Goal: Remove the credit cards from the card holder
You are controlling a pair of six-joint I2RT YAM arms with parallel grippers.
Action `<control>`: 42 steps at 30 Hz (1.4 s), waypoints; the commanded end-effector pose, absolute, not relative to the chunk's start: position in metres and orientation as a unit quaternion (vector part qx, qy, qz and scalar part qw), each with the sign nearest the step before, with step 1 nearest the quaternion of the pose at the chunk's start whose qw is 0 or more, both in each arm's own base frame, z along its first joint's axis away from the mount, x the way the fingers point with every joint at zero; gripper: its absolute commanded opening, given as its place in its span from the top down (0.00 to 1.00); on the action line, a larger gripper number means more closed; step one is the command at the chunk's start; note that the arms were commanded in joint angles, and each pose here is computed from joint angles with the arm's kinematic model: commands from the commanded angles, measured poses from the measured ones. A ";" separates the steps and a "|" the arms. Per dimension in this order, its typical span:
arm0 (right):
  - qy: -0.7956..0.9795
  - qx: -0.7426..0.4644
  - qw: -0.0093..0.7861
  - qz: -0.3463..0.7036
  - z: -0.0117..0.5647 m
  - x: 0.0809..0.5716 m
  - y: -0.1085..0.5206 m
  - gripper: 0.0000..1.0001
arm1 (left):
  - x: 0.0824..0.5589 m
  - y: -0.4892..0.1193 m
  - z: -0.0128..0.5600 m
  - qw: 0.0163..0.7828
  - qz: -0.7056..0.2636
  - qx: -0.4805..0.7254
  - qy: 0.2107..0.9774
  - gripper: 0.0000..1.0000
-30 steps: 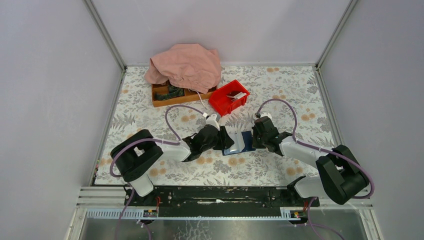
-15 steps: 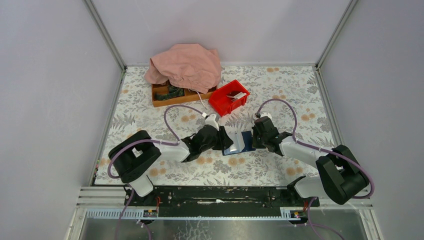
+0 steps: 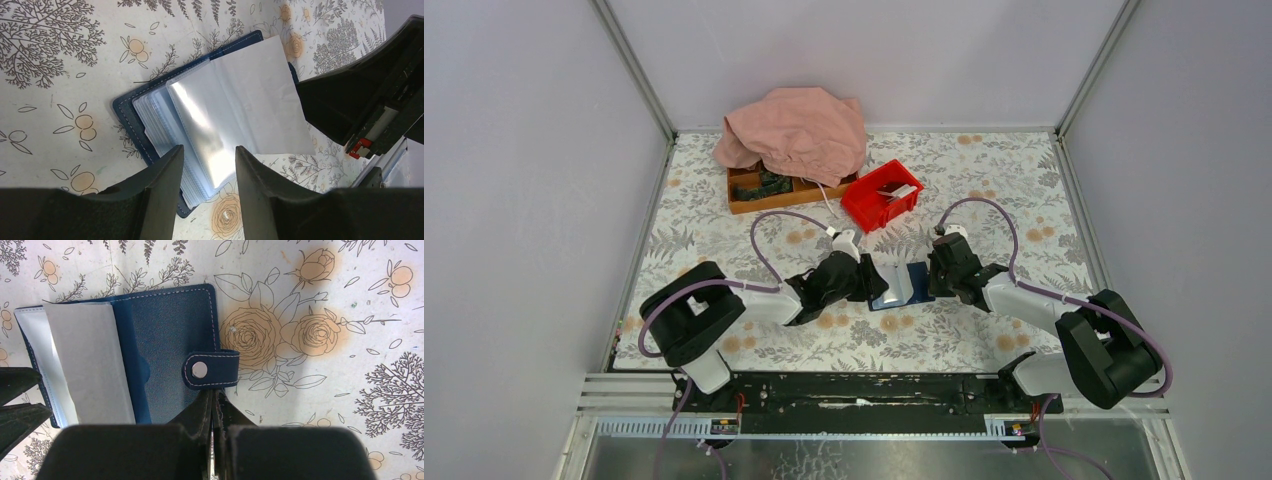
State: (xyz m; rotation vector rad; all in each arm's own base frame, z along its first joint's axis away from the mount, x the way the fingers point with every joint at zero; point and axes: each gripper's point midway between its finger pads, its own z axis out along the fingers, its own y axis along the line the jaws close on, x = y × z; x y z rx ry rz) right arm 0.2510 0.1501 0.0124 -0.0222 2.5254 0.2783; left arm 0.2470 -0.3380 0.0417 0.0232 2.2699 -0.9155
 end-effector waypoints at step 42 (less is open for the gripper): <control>0.952 -0.008 0.292 0.096 0.005 0.251 0.147 1.00 | 0.252 -0.360 0.044 0.333 -0.399 0.001 0.854 0.51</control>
